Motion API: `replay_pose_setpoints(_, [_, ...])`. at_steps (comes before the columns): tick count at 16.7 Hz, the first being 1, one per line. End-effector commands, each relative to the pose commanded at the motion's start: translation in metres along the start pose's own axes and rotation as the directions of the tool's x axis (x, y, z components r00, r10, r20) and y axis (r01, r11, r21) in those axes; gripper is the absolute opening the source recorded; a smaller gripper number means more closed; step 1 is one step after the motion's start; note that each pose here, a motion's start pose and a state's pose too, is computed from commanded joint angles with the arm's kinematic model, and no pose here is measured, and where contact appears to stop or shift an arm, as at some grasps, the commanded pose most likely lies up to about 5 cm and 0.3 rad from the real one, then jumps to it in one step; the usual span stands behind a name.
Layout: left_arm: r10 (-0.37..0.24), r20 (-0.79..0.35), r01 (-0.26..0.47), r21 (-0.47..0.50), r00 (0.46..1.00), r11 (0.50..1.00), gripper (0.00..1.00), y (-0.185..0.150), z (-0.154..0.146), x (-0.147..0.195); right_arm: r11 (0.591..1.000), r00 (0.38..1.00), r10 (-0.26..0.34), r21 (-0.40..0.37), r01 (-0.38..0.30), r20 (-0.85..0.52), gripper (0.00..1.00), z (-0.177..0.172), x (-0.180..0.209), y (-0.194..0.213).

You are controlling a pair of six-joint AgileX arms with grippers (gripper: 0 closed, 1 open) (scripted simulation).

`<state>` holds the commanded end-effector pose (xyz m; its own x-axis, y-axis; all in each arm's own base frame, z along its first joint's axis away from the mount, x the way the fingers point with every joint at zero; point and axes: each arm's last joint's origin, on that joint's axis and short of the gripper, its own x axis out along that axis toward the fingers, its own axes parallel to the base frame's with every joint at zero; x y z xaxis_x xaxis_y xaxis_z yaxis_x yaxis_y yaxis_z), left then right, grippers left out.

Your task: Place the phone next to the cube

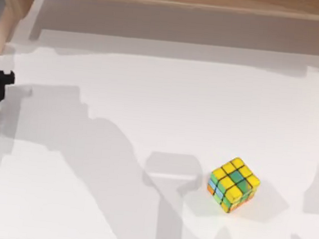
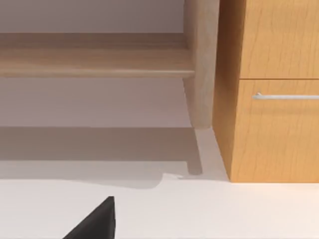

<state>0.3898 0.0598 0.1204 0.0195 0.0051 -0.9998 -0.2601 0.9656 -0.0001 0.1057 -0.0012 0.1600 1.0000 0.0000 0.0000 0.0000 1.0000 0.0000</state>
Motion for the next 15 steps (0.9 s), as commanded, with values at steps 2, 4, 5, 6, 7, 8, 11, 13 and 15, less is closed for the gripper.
replay_pose_setpoints(2, [0.000, 0.000, 0.000, 0.000, 1.000, 1.000, 0.00, 0.000, 0.000, -0.006, 1.000, 1.000, 0.000, 0.000, 0.000, 0.000, 1.00, 0.000, 0.000, 0.000])
replay_pose_setpoints(4, [0.000, -0.002, 0.000, 0.000, 1.000, 1.000, 0.00, 0.000, 0.000, -0.011, 1.000, 1.000, 0.000, 0.000, 0.000, 0.000, 1.00, 0.000, 0.000, 0.000])
replay_pose_setpoints(5, [0.000, 0.000, 0.000, 0.000, 1.000, 1.000, 0.00, 0.000, 0.000, -0.013, 1.000, 1.000, 0.000, 0.000, 0.000, 0.000, 1.00, 0.000, 0.000, 0.000])
replay_pose_setpoints(6, [0.000, 0.000, 0.000, 0.000, 1.000, 1.000, 0.00, 0.000, 0.000, -0.013, 1.000, 1.000, 0.000, 0.000, 0.000, 0.000, 1.00, 0.000, 0.000, 0.000])
replay_pose_setpoints(7, [0.000, 0.000, 0.000, 0.000, 1.000, 1.000, 0.00, 0.000, 0.000, -0.013, 1.000, 1.000, 0.000, 0.000, 0.000, 0.000, 1.00, 0.000, 0.000, 0.000])
replay_pose_setpoints(8, [0.001, -0.005, -0.001, 0.001, 1.000, 1.000, 0.00, 0.000, 0.000, -0.011, 1.000, 1.000, 0.000, 0.000, 0.000, 0.000, 1.00, 0.000, 0.000, 0.000])
replay_pose_setpoints(11, [-0.004, 0.029, 0.004, 0.002, 1.000, 1.000, 0.00, -0.005, 0.002, -0.023, 1.000, 1.000, 0.000, 0.000, 0.000, 0.000, 1.00, 0.000, 0.000, 0.000])
replay_pose_setpoints(13, [-0.015, 0.066, 0.015, 0.010, 0.998, 1.000, 0.00, -0.018, 0.002, -0.040, 1.000, 1.000, 0.000, 0.000, 0.000, 0.000, 1.00, 0.000, 0.000, 0.000])
replay_pose_setpoints(15, [-0.031, 0.090, 0.028, 0.028, 0.995, 0.999, 0.00, -0.039, 0.000, -0.053, 1.000, 1.000, 0.000, 0.000, 0.000, 0.000, 1.00, 0.000, 0.000, 0.000])
